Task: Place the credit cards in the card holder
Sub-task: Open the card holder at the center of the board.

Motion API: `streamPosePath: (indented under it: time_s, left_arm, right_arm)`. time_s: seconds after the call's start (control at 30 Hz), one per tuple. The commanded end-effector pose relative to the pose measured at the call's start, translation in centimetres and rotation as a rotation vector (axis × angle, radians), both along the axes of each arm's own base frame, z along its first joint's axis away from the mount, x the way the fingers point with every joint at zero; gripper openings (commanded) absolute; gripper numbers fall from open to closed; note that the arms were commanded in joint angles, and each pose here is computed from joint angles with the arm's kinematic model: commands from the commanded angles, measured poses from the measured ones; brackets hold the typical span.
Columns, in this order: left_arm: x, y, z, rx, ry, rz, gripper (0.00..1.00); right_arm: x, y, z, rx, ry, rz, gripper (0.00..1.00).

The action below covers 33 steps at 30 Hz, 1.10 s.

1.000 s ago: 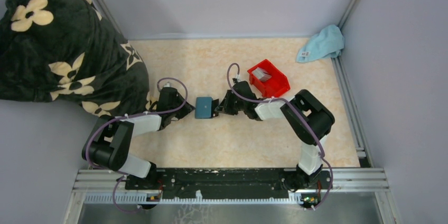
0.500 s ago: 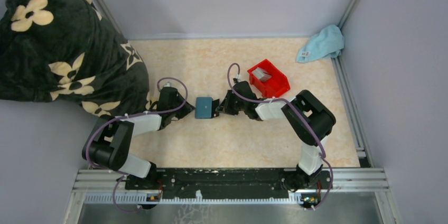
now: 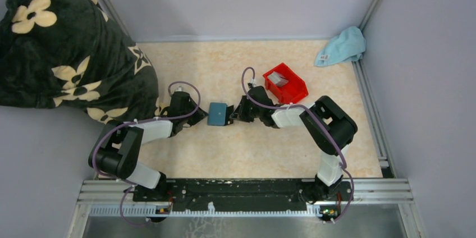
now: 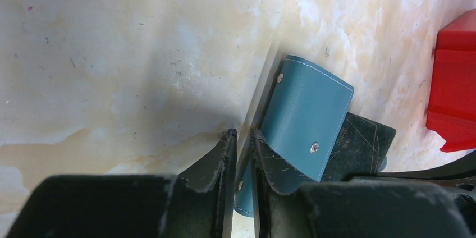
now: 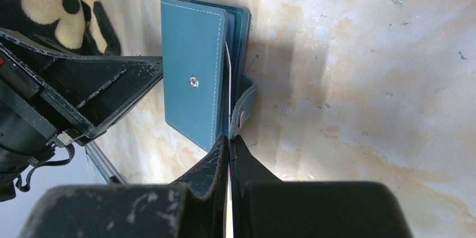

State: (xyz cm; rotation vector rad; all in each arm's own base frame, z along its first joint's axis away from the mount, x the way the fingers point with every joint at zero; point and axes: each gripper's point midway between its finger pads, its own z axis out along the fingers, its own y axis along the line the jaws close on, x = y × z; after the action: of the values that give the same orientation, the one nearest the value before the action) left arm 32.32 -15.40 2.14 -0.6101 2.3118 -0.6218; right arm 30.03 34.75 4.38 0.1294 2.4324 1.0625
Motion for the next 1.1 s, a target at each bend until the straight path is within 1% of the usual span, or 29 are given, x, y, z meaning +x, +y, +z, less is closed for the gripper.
streamPosePath:
  time_s: [0.0, 0.67, 1.07]
  left_arm:
    - [-4.8, 1.5, -4.9, 0.103, 0.218, -0.025, 0.23]
    - [-6.9, 0.3, -6.1, 0.134, 0.256, -0.078, 0.21]
    - [-7.5, -0.9, -6.6, 0.142, 0.273, -0.104, 0.21]
  right_arm:
    - [0.8, -0.1, 0.3, 0.005, -0.027, -0.004, 0.0]
    - [0.5, 0.8, -0.1, 0.09, 0.006, -0.011, 0.0]
    - [0.6, 1.5, 0.9, 0.137, -0.016, 0.007, 0.0]
